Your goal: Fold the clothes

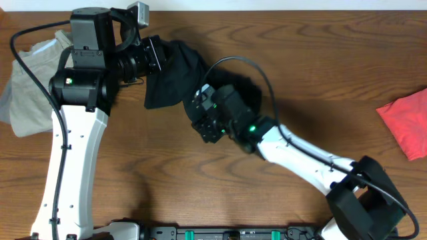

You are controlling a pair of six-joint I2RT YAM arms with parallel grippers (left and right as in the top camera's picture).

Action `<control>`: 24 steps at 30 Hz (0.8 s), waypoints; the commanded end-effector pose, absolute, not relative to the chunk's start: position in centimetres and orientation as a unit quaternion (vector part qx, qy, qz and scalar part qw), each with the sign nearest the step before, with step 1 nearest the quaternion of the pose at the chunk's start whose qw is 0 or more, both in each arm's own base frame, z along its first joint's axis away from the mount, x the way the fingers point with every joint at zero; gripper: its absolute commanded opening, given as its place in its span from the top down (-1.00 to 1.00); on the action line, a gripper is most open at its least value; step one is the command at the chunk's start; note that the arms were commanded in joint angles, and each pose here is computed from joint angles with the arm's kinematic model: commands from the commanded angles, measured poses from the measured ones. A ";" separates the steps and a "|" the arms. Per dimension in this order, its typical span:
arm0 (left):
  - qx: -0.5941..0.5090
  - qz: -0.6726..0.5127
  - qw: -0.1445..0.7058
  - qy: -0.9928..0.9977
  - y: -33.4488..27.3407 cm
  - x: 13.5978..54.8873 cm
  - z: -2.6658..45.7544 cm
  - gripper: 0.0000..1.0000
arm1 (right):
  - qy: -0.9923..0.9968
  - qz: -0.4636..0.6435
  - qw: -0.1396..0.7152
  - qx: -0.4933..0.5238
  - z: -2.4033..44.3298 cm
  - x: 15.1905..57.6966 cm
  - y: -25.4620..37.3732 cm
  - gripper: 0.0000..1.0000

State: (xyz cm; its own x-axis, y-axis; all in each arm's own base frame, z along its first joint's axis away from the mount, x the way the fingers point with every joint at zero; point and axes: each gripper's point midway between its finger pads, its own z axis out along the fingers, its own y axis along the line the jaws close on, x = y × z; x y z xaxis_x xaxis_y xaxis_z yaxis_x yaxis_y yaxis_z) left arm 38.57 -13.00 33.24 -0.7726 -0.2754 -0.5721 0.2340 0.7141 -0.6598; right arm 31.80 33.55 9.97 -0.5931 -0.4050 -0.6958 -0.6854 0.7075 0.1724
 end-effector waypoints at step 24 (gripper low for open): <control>0.001 -0.395 0.369 0.842 -13.2 36.9 36.5 0.88 | 0.901 0.191 0.368 -0.126 7.3 36.0 32.7 0.97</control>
